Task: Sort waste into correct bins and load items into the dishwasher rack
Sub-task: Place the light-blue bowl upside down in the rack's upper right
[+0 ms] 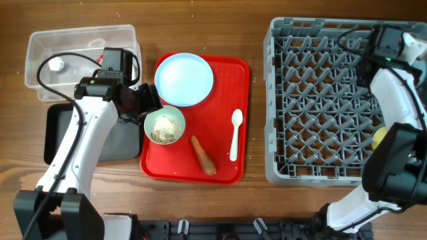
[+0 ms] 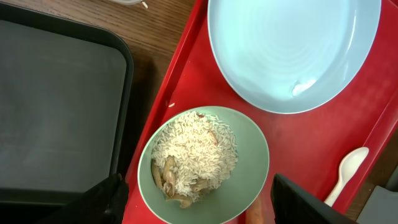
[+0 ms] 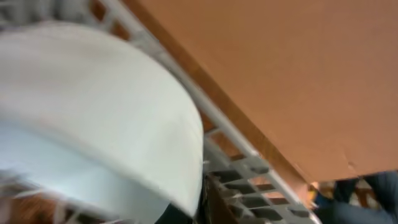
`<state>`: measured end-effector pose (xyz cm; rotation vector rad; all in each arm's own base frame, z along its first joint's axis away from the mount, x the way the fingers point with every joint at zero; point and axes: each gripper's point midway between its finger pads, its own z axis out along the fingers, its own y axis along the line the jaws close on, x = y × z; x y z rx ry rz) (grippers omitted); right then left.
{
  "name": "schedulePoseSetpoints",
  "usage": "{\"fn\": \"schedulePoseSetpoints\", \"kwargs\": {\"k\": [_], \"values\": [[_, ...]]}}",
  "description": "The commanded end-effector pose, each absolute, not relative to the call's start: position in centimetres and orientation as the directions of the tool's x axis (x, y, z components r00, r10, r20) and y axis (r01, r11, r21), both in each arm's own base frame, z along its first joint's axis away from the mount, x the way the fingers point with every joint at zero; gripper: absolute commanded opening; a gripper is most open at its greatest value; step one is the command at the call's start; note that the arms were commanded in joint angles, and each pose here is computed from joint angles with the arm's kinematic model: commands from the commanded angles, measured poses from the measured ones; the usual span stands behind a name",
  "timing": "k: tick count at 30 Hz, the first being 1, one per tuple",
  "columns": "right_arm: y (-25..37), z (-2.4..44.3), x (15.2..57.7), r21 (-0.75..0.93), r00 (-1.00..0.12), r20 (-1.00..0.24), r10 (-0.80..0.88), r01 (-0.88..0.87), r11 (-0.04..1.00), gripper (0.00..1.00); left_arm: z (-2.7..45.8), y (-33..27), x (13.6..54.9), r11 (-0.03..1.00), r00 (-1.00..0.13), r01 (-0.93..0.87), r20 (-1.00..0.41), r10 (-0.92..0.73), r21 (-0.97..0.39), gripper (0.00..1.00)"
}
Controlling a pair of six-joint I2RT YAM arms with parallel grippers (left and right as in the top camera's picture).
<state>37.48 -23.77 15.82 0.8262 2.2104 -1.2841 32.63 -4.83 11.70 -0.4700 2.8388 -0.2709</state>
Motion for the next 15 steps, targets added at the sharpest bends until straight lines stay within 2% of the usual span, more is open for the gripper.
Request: {"fn": "schedulePoseSetpoints", "kwargs": {"k": [1, 2, 3, 6, 8, 12, 14, 15], "values": [[-21.1, 13.0, 39.4, -0.582, -0.773, -0.58, 0.258, 0.615, 0.532, 0.15, 12.4, -5.0, 32.7, 0.934, -0.916, -0.273, -0.234, -0.326, -0.232, 0.75], [-20.6, 12.6, 39.5, -0.578, -0.786, -0.562, 0.258, 0.597, 0.557, 0.17, 12.4, -5.0, 32.7, 0.934, -0.916, -0.272, -0.234, -0.325, -0.232, 0.75], [-20.1, 12.1, 39.4, -0.572, -0.798, -0.544, 0.26, 0.58, 0.58, 0.24, 12.4, -5.0, 32.7, 0.934, -0.916, -0.272, -0.234, -0.325, -0.232, 0.75], [-17.9, 9.9, 38.7, -0.525, -0.853, -0.442, 0.277, 0.497, 0.691, 0.29, 12.4, -5.0, 32.7, 0.934, -0.916, -0.273, -0.234, -0.325, -0.232, 0.75], [-16.4, 8.6, 38.0, -0.467, -0.873, -0.382, 0.303, 0.465, 0.752, 0.37, 12.4, -5.0, 32.7, 0.934, -0.916, -0.273, -0.234, -0.325, -0.232, 0.75], [-15.5, 8.7, 37.0, -0.428, -0.873, -0.355, 0.335, 0.47, 0.772, 0.45, 12.4, -5.0, 32.7, 0.934, -0.916, -0.272, -0.234, -0.325, -0.231, 0.76], [-15.2, 10.0, 36.8, -0.408, -0.864, -0.375, 0.336, 0.479, 0.777, 0.52, 12.4, -5.0, 32.7, 0.934, -0.916, -0.272, -0.234, -0.325, -0.231, 0.77], [-15.0, 11.1, 36.9, -0.384, -0.854, -0.398, 0.335, 0.487, 0.784, 0.61, 12.4, -5.0, 32.7, 0.934, -0.916, -0.272, -0.234, -0.325, -0.231, 0.78]]}}
